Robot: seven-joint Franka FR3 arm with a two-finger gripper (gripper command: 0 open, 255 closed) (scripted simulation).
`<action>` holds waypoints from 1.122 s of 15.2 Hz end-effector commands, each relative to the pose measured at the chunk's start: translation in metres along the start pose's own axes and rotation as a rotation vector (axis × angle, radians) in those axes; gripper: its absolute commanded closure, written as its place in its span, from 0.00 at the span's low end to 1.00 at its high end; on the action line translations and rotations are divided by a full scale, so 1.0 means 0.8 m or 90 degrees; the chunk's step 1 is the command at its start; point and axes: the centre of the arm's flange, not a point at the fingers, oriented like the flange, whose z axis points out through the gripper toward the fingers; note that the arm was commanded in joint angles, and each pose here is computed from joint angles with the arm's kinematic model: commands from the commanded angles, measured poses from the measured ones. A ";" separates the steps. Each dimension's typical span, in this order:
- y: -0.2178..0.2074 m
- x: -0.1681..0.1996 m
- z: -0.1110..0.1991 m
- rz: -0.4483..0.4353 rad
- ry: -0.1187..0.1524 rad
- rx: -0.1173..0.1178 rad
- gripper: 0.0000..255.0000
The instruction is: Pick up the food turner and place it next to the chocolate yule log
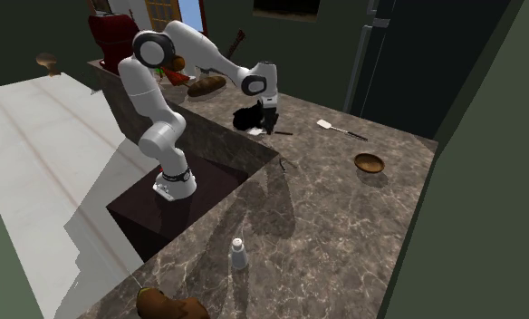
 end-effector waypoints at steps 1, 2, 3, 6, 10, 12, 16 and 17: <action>-0.001 -0.004 0.014 -0.002 -0.001 -0.001 1.00; -0.001 -0.005 0.021 -0.002 -0.001 -0.001 1.00; -0.001 -0.005 0.027 -0.002 -0.001 -0.001 1.00; -0.001 -0.006 0.035 -0.002 -0.001 -0.001 1.00; -0.001 -0.006 0.035 -0.002 -0.001 -0.001 1.00; -0.001 -0.006 0.035 -0.002 -0.001 -0.001 0.00; -0.001 -0.006 0.035 -0.002 -0.001 -0.001 0.00; -0.001 -0.006 0.035 -0.002 -0.001 -0.001 0.00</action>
